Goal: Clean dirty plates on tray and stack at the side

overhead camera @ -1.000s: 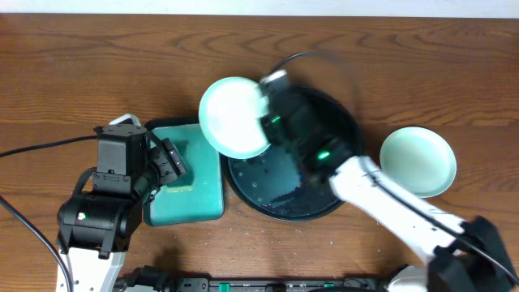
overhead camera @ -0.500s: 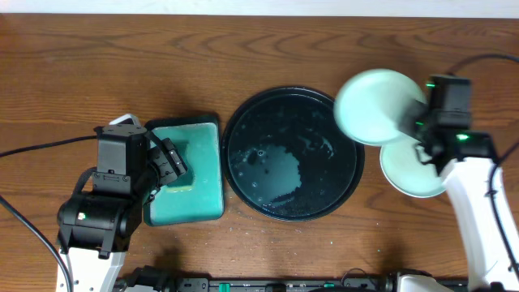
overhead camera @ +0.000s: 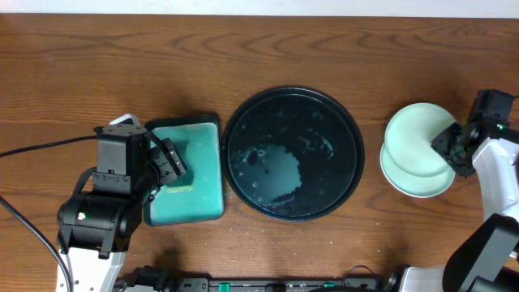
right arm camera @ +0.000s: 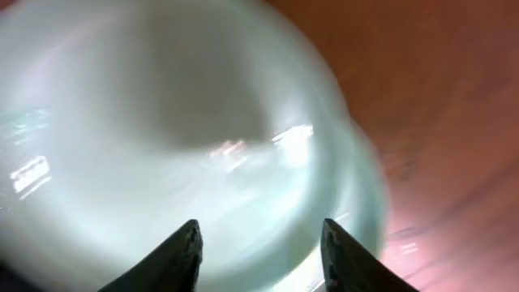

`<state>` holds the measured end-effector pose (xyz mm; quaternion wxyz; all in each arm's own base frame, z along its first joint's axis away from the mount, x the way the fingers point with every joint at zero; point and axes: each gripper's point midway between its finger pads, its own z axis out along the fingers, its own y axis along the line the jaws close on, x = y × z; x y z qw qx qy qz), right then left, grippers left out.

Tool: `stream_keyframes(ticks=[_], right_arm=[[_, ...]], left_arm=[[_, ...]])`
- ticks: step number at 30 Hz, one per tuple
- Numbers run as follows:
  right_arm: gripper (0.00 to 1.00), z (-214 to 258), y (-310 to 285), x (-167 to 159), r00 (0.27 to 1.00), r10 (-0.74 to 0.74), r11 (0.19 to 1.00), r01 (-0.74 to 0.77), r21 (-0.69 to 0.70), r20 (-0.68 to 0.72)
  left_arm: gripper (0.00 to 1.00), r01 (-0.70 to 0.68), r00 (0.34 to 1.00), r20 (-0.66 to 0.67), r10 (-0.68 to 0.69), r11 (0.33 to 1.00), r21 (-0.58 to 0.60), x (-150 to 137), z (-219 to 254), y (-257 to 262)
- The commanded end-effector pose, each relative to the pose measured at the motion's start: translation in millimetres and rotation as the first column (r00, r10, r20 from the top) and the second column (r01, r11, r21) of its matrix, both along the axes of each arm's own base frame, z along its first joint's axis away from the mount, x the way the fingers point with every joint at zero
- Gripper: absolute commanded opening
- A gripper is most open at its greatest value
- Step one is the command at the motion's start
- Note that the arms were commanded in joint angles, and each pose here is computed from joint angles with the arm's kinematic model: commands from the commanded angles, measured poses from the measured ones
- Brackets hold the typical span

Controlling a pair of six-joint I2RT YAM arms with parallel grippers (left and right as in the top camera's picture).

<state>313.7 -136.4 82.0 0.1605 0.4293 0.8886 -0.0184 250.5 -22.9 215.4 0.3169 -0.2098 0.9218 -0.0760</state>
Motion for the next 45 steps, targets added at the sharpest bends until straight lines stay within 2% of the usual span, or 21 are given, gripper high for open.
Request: stream_keyframes(ticks=[1,4,6,7,9,10,13,16,19,22,27,33,38,42,45], right_arm=[[0.47,27,55,17,0.973,0.17,0.964,-0.197,0.176,0.158],[0.49,60,89,24,0.908,0.308,0.918,-0.362,0.163,0.283],[0.48,85,104,26,0.849,0.4,0.89,-0.45,0.076,0.345],[0.4,96,110,25,0.829,0.426,0.883,-0.468,0.031,0.362],[0.06,113,114,23,0.808,0.455,0.881,-0.47,-0.055,0.373],[0.01,118,114,21,0.807,0.464,0.882,-0.462,-0.099,0.365],[0.01,118,100,16,0.858,0.41,0.911,-0.372,-0.178,0.308],[0.01,102,75,7,0.941,0.243,0.959,-0.197,-0.204,0.235],[0.01,74,65,5,0.974,0.144,0.975,-0.11,-0.192,0.173],[0.01,43,62,8,0.99,0.106,0.98,-0.089,-0.176,0.092],[0.01,-9,62,5,0.991,0.107,0.982,-0.118,-0.146,-0.078],[0.01,-49,65,-10,0.967,0.113,0.985,-0.139,-0.102,-0.229],[0.01,-54,88,-45,0.913,0.208,0.978,-0.202,0.055,-0.35],[0.03,-39,121,-54,0.884,0.366,0.923,-0.306,0.234,-0.291],[0.06,-19,124,-54,0.896,0.38,0.916,-0.331,0.224,-0.231]], left_arm=[[0.81,-0.013,1.0,0.023,0.013,1.0,-0.005,2,10,1],[0.81,-0.013,1.0,0.023,0.013,1.0,-0.005,2,10,1],[0.81,-0.013,1.0,0.023,0.013,1.0,-0.005,2,10,1],[0.81,-0.013,1.0,0.023,0.013,1.0,-0.005,2,10,1],[0.81,-0.013,1.0,0.023,0.013,1.0,-0.005,2,10,1],[0.81,-0.013,1.0,0.023,0.013,1.0,-0.005,2,10,1],[0.81,-0.013,1.0,0.023,0.013,1.0,-0.005,2,10,1],[0.81,-0.013,1.0,0.023,0.013,1.0,-0.005,2,10,1],[0.81,-0.013,1.0,0.023,0.013,1.0,-0.005,2,10,1],[0.81,-0.013,1.0,0.023,0.013,1.0,-0.005,2,10,1],[0.81,-0.013,1.0,0.023,0.013,1.0,-0.005,2,10,1],[0.81,-0.013,1.0,0.023,0.013,1.0,-0.005,2,10,1],[0.81,-0.013,1.0,0.023,0.013,1.0,-0.005,2,10,1],[0.81,-0.013,1.0,0.023,0.013,1.0,-0.005,2,10,1],[0.81,-0.013,1.0,0.023,0.013,1.0,-0.005,2,10,1]])
